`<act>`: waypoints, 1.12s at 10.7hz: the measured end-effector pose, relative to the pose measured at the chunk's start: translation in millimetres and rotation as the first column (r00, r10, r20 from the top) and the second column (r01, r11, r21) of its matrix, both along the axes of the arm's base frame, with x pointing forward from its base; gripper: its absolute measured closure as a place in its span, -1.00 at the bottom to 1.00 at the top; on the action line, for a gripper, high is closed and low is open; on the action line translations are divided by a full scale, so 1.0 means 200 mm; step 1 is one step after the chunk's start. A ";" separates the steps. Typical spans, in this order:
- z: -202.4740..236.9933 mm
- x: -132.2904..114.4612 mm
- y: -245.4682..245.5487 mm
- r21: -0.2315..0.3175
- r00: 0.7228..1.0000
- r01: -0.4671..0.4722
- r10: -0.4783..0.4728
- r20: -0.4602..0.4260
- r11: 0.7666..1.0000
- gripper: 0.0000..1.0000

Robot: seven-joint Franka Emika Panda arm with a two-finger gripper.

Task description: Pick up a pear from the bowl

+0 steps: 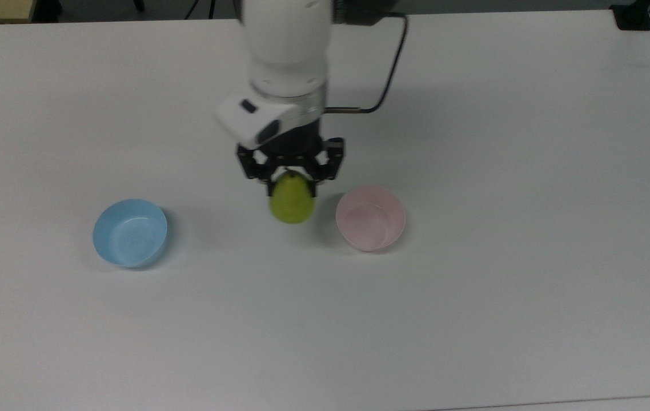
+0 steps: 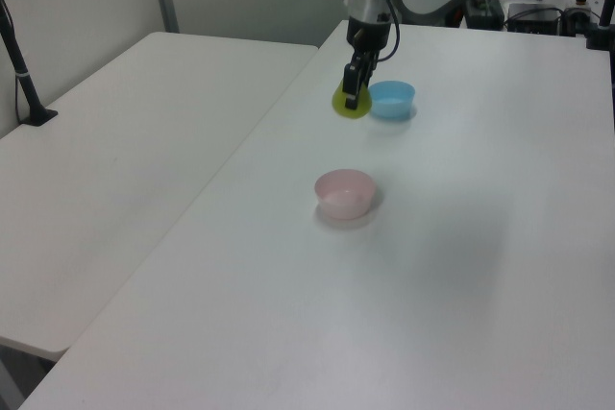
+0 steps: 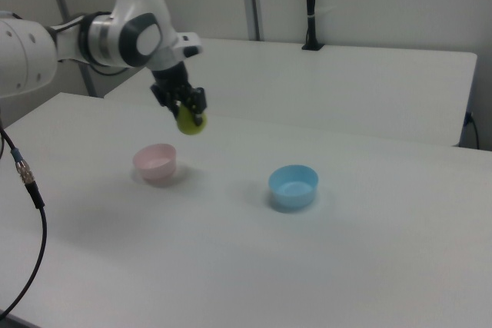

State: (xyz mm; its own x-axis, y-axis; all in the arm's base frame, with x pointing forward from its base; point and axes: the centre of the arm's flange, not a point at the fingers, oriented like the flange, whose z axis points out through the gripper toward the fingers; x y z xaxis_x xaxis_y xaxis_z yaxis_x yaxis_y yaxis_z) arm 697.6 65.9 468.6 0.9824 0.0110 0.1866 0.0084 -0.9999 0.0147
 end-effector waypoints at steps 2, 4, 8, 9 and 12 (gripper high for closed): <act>-0.02 0.01 -0.31 -0.011 0.999 0.038 -0.038 -0.009 0.999 -0.26; -0.09 0.01 -0.46 -0.017 0.998 0.051 -0.052 -0.030 0.999 -0.26; -0.51 0.04 -0.45 -0.050 0.988 0.028 -0.036 -0.153 0.998 -0.26; -0.57 0.05 -0.46 -0.057 0.985 0.025 -0.034 -0.168 0.998 -0.26; -0.59 0.05 -0.46 -0.065 0.984 0.021 -0.032 -0.175 0.998 -0.39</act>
State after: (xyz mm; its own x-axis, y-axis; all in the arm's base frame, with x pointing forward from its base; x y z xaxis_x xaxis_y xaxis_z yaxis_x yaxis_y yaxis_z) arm 707.0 -26.4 349.7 0.9999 -0.0094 0.0103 -0.0102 -0.9969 0.0776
